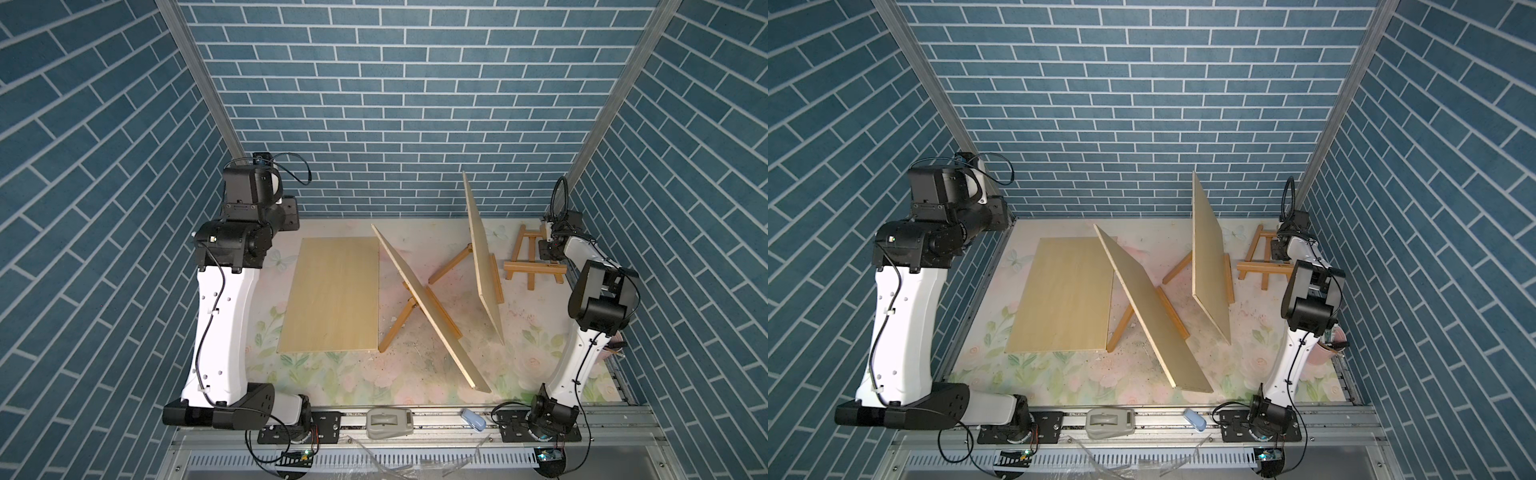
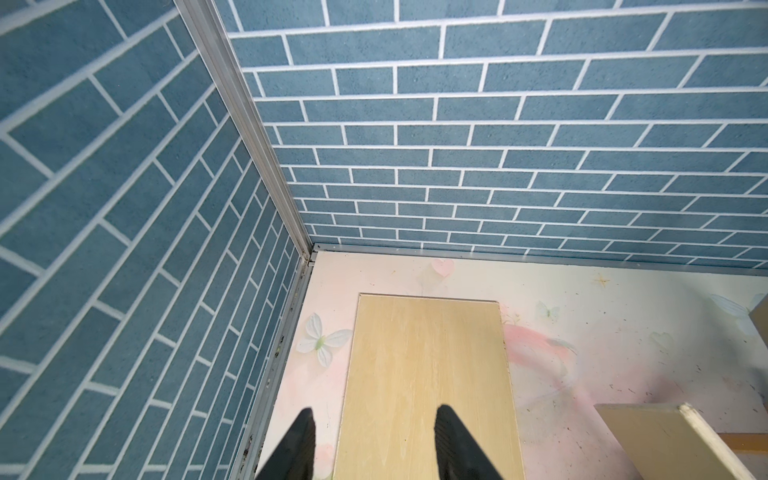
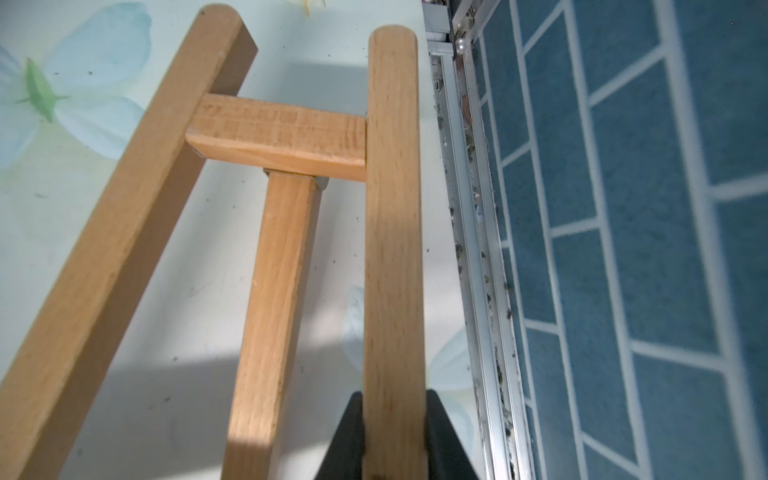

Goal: Disassemble the easel
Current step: Place the easel at the corner of the board.

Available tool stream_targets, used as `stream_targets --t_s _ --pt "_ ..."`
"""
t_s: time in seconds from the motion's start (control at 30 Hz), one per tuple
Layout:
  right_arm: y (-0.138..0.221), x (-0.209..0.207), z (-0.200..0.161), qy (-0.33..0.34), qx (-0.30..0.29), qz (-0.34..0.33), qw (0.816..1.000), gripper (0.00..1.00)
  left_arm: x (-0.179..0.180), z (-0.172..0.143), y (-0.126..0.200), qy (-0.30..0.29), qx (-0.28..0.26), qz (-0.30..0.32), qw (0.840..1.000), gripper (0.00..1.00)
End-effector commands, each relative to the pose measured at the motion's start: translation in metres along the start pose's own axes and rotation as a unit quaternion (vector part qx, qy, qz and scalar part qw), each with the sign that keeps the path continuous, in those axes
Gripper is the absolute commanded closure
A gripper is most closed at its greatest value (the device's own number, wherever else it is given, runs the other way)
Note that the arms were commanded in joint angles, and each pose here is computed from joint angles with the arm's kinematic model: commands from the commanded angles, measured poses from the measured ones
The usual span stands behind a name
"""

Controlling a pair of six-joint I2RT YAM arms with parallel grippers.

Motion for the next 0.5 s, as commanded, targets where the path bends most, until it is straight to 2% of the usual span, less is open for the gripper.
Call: stream_targets --t_s 0.0,0.27,0.47 --pt "-0.01 -0.001 0.017 0.018 -0.026 0.007 0.999 1.0 0.003 -0.002 0.001 -0.003 0.016 0.01 1.0 0.52" --pt "-0.034 0.006 0.013 0.014 -0.02 0.033 0.999 1.0 0.002 -0.005 -0.001 -0.004 0.03 0.013 0.999 0.52" --pt "-0.043 0.005 0.006 0.012 -0.008 0.02 1.0 1.0 0.002 -0.005 -0.002 -0.004 0.032 0.011 0.999 0.52"
Point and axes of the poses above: each gripper's point midway between its finger pads, its own y axis back along the fingers, its own x axis along the line the jaws close on, z = x × y, the point moved 8 cm from there along y, back along the fingers, and after that the axes turned 12 degrees about -y, right-handed, at the moved point
